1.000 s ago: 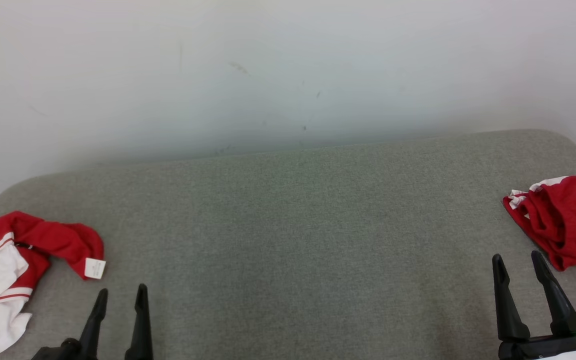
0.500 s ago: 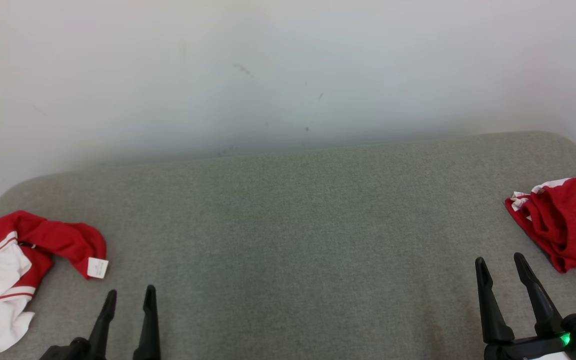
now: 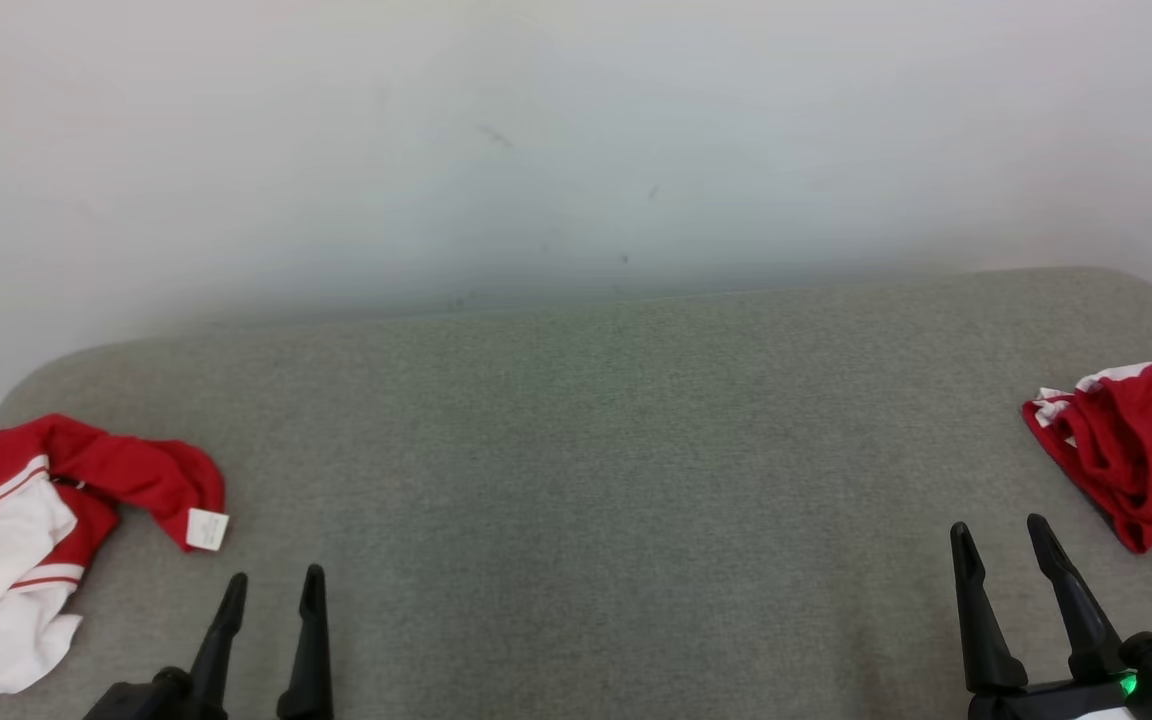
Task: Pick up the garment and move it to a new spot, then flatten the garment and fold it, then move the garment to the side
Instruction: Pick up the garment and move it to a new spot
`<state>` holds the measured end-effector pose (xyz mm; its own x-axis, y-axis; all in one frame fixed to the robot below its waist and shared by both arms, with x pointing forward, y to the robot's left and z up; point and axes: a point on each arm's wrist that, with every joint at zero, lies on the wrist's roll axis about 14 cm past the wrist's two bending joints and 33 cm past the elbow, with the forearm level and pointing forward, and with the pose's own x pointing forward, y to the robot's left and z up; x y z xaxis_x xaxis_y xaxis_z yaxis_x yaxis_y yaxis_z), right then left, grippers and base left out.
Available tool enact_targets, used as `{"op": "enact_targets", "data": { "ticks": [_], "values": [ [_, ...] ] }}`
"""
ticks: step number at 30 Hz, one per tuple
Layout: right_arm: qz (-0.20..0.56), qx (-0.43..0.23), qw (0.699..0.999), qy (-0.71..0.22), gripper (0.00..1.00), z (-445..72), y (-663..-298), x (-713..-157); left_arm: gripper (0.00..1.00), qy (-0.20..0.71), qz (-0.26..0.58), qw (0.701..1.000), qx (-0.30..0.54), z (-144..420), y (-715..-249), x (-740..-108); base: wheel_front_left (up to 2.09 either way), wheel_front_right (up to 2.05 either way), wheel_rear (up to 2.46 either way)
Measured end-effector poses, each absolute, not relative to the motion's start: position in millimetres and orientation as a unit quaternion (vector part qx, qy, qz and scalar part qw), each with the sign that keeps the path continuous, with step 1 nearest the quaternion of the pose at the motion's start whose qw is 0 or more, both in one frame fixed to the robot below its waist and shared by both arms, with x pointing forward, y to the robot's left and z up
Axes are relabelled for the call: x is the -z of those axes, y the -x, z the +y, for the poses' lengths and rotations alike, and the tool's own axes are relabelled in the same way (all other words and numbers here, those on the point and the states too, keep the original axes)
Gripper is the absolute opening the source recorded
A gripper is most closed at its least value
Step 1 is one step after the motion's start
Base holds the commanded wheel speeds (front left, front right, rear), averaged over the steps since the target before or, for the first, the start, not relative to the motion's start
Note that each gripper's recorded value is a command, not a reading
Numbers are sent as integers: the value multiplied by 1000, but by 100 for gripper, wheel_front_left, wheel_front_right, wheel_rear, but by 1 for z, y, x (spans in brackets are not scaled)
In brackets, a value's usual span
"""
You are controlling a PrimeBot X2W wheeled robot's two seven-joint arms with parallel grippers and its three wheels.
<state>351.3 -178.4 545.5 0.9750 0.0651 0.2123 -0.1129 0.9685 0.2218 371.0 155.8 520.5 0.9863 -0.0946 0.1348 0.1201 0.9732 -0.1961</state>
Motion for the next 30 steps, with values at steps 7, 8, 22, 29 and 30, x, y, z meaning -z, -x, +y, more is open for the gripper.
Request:
{"op": "enact_targets", "data": {
  "ticks": [7, 8, 22, 29, 30],
  "values": [
    [-91, -75, 986, -121, 100, -158, -359, -541, 100, 101, -70, 992, 29, 173, -365, -524, 0, 0, 0],
    [-90, -82, 985, -122, 100, -153, -361, -540, 100, 100, -70, 992, 22, 178, -363, -523, 0, 0, 0],
    [-66, -200, 968, -138, 100, -68, -383, -537, 100, 83, -75, 989, -92, 246, -321, -520, 0, 0, 0],
    [-53, -255, 955, -141, 100, -27, -386, -534, 100, 80, -76, 982, -151, 278, -296, -518, 0, 0, 0],
    [-53, -260, 954, -142, 100, -23, -386, -535, 100, 79, -77, 981, -157, 281, -293, -518, 0, 0, 0]
  ]
}}
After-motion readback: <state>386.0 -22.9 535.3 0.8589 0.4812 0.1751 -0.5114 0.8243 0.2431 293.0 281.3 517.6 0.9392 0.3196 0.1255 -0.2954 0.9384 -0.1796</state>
